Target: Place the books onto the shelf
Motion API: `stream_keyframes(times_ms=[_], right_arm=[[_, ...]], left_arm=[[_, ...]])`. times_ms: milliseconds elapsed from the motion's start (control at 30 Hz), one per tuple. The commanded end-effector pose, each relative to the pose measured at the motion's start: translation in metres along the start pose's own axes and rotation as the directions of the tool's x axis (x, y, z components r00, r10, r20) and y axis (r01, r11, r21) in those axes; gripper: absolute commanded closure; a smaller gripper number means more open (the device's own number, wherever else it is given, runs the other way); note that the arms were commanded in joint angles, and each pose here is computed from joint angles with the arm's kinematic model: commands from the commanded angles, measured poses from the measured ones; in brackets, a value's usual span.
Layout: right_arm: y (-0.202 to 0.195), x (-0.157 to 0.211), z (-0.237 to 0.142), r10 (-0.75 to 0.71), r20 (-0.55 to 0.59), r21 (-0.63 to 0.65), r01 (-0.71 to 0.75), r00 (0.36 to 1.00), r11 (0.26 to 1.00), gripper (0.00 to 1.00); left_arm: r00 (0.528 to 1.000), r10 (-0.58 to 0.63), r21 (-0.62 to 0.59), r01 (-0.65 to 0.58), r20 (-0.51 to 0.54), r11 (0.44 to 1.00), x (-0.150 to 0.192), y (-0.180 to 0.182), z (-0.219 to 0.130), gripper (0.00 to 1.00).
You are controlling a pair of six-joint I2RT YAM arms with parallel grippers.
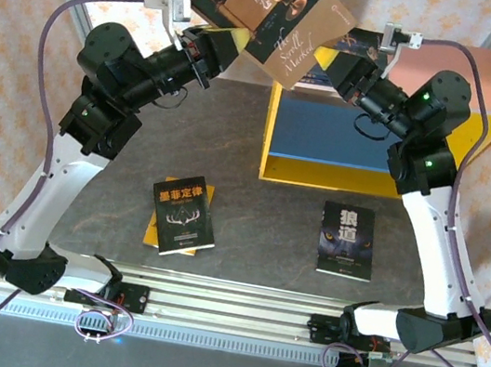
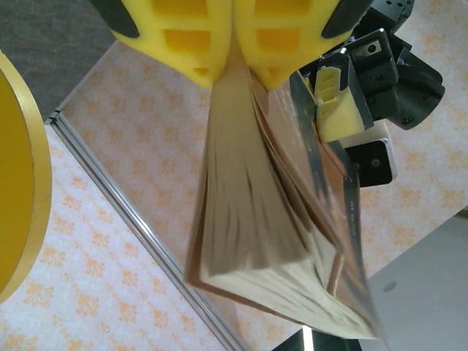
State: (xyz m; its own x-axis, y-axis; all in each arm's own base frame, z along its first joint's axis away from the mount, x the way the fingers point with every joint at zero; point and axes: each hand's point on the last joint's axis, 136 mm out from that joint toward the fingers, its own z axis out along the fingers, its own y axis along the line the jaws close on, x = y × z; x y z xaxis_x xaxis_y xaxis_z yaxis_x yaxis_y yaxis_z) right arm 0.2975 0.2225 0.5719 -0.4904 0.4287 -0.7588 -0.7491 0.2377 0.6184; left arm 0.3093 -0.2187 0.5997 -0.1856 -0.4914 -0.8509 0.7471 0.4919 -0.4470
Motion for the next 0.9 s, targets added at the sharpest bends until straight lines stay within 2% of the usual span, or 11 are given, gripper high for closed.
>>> stream_keyframes(times_ms=[0,100,267,400,667,867], right_arm=[[0.038,-0.015,-0.016,-0.082,0.075,-0.062,0.086,0.994,0.994,1.00],[0.040,-0.014,-0.015,-0.074,0.089,-0.059,0.080,0.993,0.995,0.94],[0.038,-0.013,-0.012,-0.065,0.117,-0.049,0.071,0.991,0.996,0.70],[0.038,-0.012,-0.009,-0.064,0.123,-0.048,0.071,0.990,0.996,0.59],[0.033,-0.008,-0.003,-0.061,0.118,-0.037,0.065,0.991,0.997,0.32],[0.031,-0.007,0.003,-0.048,0.108,-0.041,0.053,0.993,0.998,0.19]], left_arm=[[0.991,0.003,0.035,-0.008,0.135,0.999,-0.029,-0.009,-0.007,0.94],[0.982,-0.044,0.072,0.031,0.182,0.997,-0.035,-0.012,-0.008,0.98],[0.957,-0.110,0.124,0.079,0.267,0.989,-0.047,-0.014,-0.012,1.00],[0.938,-0.149,0.157,0.103,0.312,0.982,-0.057,-0.018,-0.016,1.00],[0.917,-0.208,0.213,0.140,0.340,0.967,-0.064,-0.022,-0.014,1.00],[0.907,-0.242,0.242,0.163,0.345,0.956,-0.065,-0.021,-0.011,1.00]])
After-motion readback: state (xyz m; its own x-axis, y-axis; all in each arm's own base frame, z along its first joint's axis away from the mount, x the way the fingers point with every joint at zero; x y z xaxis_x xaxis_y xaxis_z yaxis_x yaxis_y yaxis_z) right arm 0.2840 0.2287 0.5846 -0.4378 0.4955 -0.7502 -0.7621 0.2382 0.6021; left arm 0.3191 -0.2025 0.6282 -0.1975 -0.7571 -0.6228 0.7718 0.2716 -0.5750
